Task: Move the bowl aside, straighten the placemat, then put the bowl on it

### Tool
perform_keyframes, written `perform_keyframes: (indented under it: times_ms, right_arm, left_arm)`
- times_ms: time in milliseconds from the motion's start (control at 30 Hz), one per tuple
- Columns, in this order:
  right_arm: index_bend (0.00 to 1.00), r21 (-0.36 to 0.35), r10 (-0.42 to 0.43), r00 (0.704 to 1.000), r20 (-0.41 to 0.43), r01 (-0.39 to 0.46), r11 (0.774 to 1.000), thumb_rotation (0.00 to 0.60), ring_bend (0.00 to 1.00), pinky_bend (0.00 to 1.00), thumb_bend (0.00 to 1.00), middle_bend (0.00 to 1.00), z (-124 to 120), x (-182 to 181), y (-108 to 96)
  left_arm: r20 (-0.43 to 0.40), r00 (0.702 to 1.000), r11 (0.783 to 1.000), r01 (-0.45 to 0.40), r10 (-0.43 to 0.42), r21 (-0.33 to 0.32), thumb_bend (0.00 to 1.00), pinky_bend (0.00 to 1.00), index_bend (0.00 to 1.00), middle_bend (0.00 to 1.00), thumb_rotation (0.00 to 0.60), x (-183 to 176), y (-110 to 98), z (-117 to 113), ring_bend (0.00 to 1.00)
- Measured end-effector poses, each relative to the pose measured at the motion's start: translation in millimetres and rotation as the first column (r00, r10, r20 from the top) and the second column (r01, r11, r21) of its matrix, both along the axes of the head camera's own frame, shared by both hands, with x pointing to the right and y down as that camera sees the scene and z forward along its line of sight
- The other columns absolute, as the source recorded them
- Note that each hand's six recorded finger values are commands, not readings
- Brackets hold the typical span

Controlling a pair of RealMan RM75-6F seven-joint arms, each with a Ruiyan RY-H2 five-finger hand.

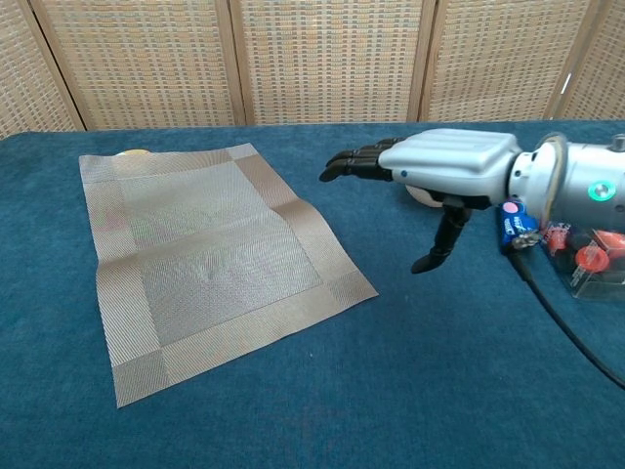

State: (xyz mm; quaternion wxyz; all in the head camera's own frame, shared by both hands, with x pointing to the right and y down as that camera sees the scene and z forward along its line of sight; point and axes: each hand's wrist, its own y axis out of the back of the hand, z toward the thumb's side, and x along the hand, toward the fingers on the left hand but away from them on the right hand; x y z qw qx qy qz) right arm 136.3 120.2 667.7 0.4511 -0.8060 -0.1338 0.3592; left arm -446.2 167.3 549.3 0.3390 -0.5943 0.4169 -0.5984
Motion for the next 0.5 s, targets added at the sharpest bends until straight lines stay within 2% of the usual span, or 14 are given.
perform_keyframes:
  times_ms: [167, 500]
  right_arm:
    - [0.06, -0.008, -0.035, 0.999, -0.02, 0.034, 0.999, 0.6, 0.0, 0.0, 0.0, 0.0, 21, -18, 0]
    - [0.06, -0.013, -0.076, 0.994, -0.076, 0.076, 0.997, 0.6, 0.0, 0.0, 0.0, 0.0, 53, -23, 8]
  left_arm:
    - [-0.002, 1.0, 1.0, 0.015, -0.015, -0.006, 0.0, 0.0, 0.0, 0.0, 0.6, -3, 0, 0, 0.0]
    - [-0.002, 1.0, 1.0, 0.015, -0.015, -0.014, 0.0, 0.0, 0.0, 0.0, 0.6, -2, 1, 2, 0.0]
